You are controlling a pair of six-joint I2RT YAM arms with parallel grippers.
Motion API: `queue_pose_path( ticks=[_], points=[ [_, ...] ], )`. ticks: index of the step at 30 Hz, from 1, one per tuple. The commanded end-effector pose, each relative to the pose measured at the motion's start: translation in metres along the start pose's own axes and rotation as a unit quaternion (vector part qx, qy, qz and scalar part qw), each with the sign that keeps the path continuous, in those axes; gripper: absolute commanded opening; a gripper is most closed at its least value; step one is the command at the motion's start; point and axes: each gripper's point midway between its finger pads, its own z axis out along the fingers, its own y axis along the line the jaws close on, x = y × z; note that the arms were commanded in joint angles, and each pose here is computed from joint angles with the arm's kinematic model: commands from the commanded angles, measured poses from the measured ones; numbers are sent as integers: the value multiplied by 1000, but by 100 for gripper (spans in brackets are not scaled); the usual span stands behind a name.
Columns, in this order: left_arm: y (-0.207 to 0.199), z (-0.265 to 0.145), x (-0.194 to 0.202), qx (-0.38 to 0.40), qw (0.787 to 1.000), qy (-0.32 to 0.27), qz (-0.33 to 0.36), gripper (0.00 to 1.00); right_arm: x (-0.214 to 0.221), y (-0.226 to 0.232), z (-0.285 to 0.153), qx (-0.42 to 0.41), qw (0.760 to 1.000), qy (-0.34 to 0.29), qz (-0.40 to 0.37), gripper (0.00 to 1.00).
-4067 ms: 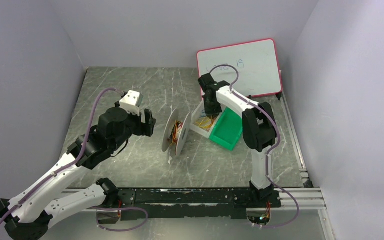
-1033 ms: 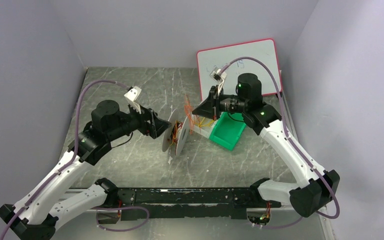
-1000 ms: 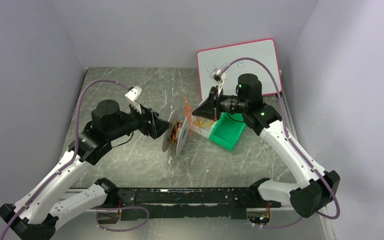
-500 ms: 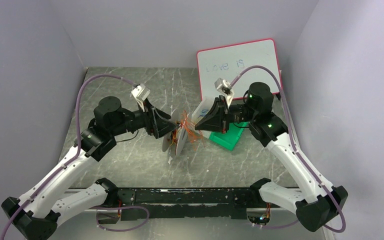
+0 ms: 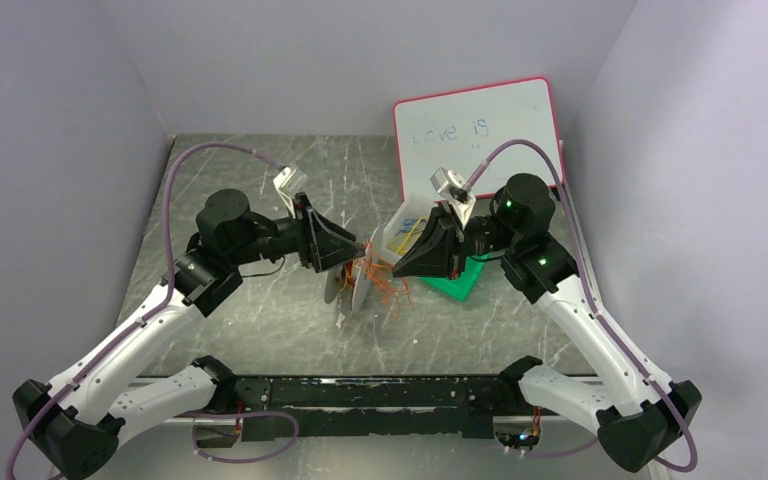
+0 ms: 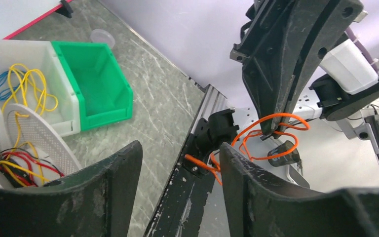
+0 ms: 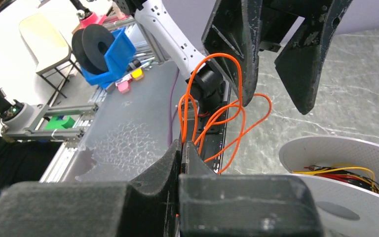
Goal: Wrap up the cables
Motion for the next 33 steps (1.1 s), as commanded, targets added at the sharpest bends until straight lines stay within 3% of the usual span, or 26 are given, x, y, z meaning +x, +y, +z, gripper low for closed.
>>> queue_pose_path(
  ticks=[1, 5, 10, 21, 33],
  points=[
    [-13, 2, -3, 41, 999, -2, -4, 60, 3, 7, 1, -16, 1000, 2, -9, 0],
    [-15, 5, -1, 54, 998, 5, -12, 53, 5, 4, 3, -12, 1000, 3, -8, 0],
    [-13, 5, 3, 53, 998, 14, -13, 51, 7, -4, 4, 3, 1000, 5, -5, 0],
    [-18, -13, -10, 20, 998, -13, 54, 56, 9, -3, 7, -10, 1000, 7, -2, 0],
    [-49, -14, -13, 114, 986, 1, 121, 58, 10, 6, 16, -49, 999, 12, 7, 0]
  ],
)
